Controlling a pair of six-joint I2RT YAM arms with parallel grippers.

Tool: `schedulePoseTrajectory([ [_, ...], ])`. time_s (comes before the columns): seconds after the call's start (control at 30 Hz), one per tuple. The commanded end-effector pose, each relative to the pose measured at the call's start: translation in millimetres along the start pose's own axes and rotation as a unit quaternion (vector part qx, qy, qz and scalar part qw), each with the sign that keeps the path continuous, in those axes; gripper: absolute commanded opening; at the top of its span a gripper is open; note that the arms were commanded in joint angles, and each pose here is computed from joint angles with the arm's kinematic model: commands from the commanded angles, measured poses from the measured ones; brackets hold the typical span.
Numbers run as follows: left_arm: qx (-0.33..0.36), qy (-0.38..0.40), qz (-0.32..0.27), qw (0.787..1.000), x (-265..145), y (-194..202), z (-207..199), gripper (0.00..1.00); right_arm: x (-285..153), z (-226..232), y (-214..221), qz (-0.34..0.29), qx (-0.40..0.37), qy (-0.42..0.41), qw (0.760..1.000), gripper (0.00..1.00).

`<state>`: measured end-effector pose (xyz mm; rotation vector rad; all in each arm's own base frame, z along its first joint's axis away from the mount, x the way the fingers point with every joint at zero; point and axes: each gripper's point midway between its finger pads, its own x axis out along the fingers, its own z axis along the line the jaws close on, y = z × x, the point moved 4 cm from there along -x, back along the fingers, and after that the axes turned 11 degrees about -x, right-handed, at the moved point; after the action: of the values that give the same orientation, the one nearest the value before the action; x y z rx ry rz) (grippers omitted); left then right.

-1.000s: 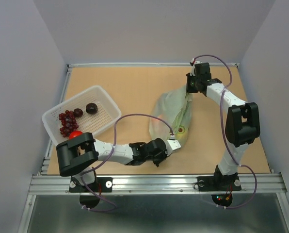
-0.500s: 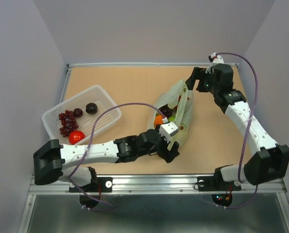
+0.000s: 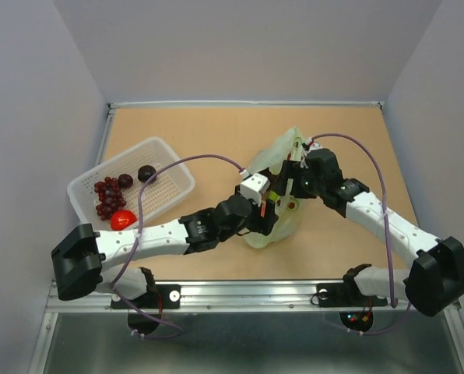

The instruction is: Untie the knot of the plastic bag and take out the fruit

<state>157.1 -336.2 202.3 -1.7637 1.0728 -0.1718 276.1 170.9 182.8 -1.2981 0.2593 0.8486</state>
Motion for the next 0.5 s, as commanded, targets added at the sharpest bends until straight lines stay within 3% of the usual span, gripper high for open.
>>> schedulePoseTrajectory([
  [0.0, -0.054, -0.042, -0.035, 0.997, 8.2, 0.4, 24.6, 0.76, 8.4, -17.0, 21.7, 0.006, 0.027, 0.056, 0.998, 0.80],
  [0.03, -0.060, -0.047, -0.035, 0.997, 9.7, 3.5, 29.5, 0.76, 9.3, -22.2, 28.6, 0.011, 0.029, 0.069, 0.997, 0.76],
  [0.1, -0.076, -0.053, -0.036, 0.995, 14.9, 6.9, 40.0, 0.76, 7.0, -32.8, 36.3, 0.006, 0.036, 0.097, 0.995, 0.55],
  [0.13, -0.079, -0.062, -0.030, 0.994, 18.6, 11.4, 46.2, 0.76, 7.3, -41.7, 50.4, 0.015, 0.036, 0.117, 0.992, 0.34],
  [0.23, -0.093, -0.089, -0.024, 0.991, 22.6, 15.7, 60.8, 0.76, -3.6, -49.4, 60.5, 0.005, 0.057, 0.135, 0.989, 0.07],
  [0.27, -0.097, -0.100, -0.024, 0.990, 22.8, 17.4, 66.5, 0.76, -5.6, -54.6, 70.4, 0.007, 0.068, 0.147, 0.987, 0.02],
  [0.47, -0.115, -0.122, -0.036, 0.985, 19.7, 12.8, 78.9, 0.76, -20.4, -61.1, 88.8, 0.003, 0.090, 0.154, 0.984, 0.01],
])
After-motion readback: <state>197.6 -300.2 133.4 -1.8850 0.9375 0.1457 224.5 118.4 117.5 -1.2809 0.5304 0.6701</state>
